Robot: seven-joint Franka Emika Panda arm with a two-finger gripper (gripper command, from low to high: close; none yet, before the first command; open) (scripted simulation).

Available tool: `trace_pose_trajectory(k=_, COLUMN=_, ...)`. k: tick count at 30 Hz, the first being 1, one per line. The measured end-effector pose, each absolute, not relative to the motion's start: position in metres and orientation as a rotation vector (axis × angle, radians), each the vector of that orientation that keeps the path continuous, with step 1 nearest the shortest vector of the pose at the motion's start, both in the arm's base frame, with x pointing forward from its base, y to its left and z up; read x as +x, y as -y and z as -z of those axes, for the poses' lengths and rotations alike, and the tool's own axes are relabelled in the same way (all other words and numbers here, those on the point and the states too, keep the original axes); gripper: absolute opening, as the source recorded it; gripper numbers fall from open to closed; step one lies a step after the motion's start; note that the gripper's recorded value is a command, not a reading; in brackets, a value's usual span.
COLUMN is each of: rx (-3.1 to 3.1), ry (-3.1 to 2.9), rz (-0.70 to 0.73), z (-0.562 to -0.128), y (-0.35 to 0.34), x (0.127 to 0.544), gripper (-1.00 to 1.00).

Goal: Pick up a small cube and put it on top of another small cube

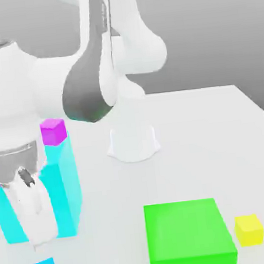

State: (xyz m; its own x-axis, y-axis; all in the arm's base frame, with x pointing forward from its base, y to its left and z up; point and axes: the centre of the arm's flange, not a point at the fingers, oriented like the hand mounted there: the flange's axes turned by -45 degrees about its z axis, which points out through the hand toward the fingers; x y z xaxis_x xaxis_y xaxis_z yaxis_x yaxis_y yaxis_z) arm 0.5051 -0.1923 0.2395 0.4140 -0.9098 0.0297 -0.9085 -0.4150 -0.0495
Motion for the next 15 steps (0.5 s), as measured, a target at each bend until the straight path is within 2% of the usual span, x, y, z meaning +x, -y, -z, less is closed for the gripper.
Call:
trace_pose_trajectory(k=2, rx=-2.582, ry=-1.776, rz=0.023, z=-0.205, y=0.202, x=0.497, gripper=0.00)
trace_pose_trajectory(k=6, rx=-2.568, ry=-1.810, rz=0.002, z=-0.145, y=0.206, x=0.494, gripper=0.00)
trace_pose_trajectory(k=7, rx=-2.567, ry=-1.811, rz=0.001, z=-0.137, y=0.205, x=0.494, gripper=-1.00)
trace_pose_trajectory(k=13, rx=-2.566, ry=-1.812, rz=0.004, z=-0.133, y=0.206, x=0.494, gripper=-1.00)
trace_pose_trajectory(k=15, rx=-2.567, ry=-1.812, rz=0.003, z=-0.148, y=0.206, x=0.494, gripper=-1.00)
